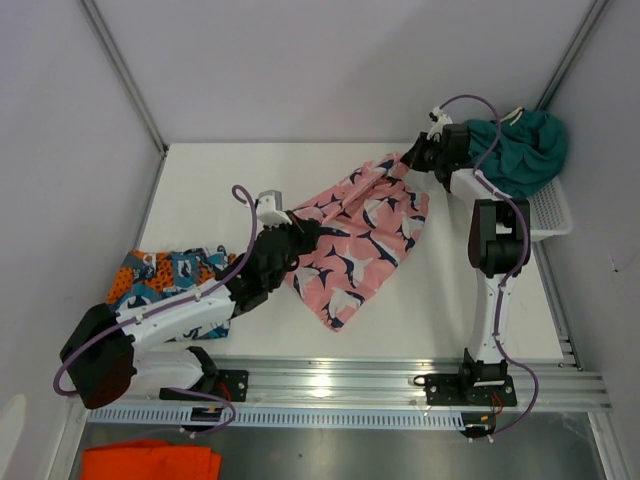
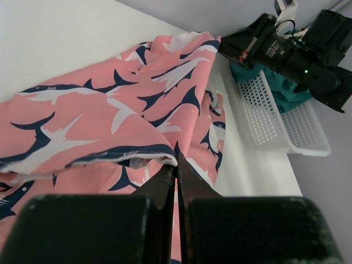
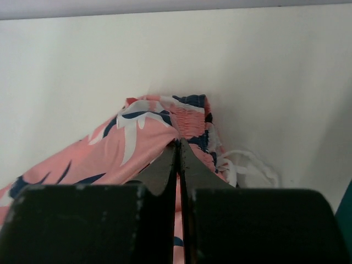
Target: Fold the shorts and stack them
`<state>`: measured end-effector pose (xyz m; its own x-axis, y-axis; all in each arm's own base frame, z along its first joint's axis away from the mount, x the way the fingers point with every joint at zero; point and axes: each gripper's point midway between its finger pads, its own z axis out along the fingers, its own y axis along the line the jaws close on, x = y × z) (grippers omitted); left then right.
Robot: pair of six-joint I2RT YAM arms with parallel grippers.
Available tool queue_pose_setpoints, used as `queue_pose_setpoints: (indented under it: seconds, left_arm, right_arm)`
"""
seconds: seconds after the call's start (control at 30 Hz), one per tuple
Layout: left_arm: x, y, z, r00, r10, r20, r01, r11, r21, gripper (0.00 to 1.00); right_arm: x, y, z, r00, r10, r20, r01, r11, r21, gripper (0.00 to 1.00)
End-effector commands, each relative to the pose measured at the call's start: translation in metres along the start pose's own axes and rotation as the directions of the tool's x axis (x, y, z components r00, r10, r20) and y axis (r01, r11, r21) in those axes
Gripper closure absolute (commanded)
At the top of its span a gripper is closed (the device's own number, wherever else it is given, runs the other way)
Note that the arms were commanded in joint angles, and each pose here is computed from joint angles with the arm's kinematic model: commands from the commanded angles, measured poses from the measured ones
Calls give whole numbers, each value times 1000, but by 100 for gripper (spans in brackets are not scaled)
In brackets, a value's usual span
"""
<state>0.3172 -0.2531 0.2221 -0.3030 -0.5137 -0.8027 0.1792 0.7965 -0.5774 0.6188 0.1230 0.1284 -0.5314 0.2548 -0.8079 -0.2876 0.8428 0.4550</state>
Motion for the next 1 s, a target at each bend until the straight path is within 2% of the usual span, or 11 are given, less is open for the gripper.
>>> queue_pose_setpoints:
  seconds: [0.0, 0.17, 0.3, 0.37, 0.4, 0.43, 0.5, 0.67, 0.8, 0.93, 0.97]
  left_arm:
    - [-7, -13, -5, 998, 15, 60, -16, 1000, 16, 100]
    - [9, -25, -16, 999, 36, 28, -38, 998, 48, 100]
    - [29, -37, -29, 998, 53, -14, -52, 996, 75, 100]
    - [40, -41, -34, 997, 62, -36, -58, 995, 87, 100]
    - [42, -41, -36, 998, 55, -43, -51, 995, 87, 100]
    - [46, -41, -37, 997, 59, -54, -54, 995, 87, 100]
    - [56, -41, -39, 995, 65, -80, -58, 994, 90, 100]
    - [77, -42, -47, 987, 77, -142, -61, 992, 111, 100]
    - [97, -48, -52, 976, 116, -184, -94, 988, 124, 100]
    - [117, -51, -59, 966, 123, -229, -92, 986, 141, 100]
    - [120, -53, -61, 964, 118, -238, -85, 986, 144, 100]
  right_arm:
    - [-44, 8, -16, 970, -195, 148, 184, 979, 84, 100]
    - [-59, 8, -34, 908, -357, 217, 318, 927, 197, 100]
    - [-54, 1, -45, 880, -406, 248, 360, 909, 211, 100]
    - [-67, 10, -54, 831, -455, 319, 406, 889, 212, 100]
    - [-57, 7, -56, 813, -488, 317, 439, 872, 215, 100]
    - [-69, 14, -60, 768, -520, 374, 469, 854, 224, 100]
    - [-74, 15, -62, 733, -549, 400, 498, 835, 234, 100]
    - [-81, 6, -63, 719, -565, 405, 524, 823, 218, 100]
    - [-83, 5, -75, 630, -646, 431, 602, 757, 256, 100]
    - [-76, -5, -83, 613, -671, 416, 621, 735, 272, 100]
    - [-64, -7, -84, 625, -664, 410, 622, 742, 253, 100]
